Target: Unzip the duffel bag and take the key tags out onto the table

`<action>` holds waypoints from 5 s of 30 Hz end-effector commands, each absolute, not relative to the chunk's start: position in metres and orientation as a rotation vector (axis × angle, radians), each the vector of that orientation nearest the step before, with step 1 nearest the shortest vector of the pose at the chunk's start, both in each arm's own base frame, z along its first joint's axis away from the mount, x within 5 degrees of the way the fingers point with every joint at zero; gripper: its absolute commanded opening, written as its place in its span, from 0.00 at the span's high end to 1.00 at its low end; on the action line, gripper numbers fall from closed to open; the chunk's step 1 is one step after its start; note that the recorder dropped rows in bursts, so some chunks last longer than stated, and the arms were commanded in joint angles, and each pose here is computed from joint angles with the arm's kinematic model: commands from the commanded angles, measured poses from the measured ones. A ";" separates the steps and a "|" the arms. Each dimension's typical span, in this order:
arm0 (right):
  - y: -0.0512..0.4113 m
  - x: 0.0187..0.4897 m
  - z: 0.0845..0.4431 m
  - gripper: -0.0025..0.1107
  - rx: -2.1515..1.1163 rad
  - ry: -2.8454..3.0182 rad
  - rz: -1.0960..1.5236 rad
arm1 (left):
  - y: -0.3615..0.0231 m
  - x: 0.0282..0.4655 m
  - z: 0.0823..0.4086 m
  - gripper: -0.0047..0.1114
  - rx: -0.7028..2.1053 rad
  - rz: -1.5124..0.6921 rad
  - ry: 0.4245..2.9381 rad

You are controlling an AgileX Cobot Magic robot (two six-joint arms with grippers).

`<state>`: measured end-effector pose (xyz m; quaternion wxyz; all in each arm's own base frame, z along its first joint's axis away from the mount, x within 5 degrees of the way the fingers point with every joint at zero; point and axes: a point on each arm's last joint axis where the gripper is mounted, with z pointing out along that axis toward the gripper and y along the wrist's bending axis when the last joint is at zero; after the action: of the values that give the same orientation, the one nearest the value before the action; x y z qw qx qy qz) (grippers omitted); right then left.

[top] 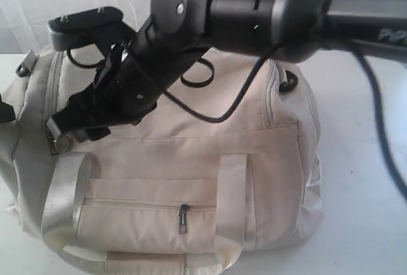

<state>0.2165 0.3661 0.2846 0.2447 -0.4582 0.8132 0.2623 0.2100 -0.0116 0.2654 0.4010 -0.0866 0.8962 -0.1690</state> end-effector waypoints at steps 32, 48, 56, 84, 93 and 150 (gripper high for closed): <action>0.424 0.206 0.240 0.49 -1.202 2.107 0.788 | -0.004 0.220 0.241 0.96 -0.130 -0.282 2.328; 0.432 0.209 0.229 0.98 -1.245 2.046 0.721 | -0.004 0.220 0.242 0.96 -0.132 -0.273 2.313; 0.425 0.206 0.262 0.98 -1.250 1.965 0.716 | -0.004 0.220 0.242 0.96 -0.132 -0.275 2.315; 0.424 0.319 0.305 0.98 -0.907 1.753 0.670 | -0.008 0.214 0.247 0.96 -0.138 -0.329 2.311; 0.411 0.383 0.297 0.98 -0.717 1.735 0.668 | -0.008 0.212 0.251 0.96 -0.132 -0.326 2.293; 0.146 0.406 0.337 0.98 -0.616 2.437 -0.006 | -0.007 0.213 0.252 0.96 -0.146 -0.321 2.279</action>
<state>0.4144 0.1671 0.3278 0.3047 -0.2326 0.9231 0.0293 0.2149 -0.0066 0.2525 0.4043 -0.0531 0.9046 -0.1244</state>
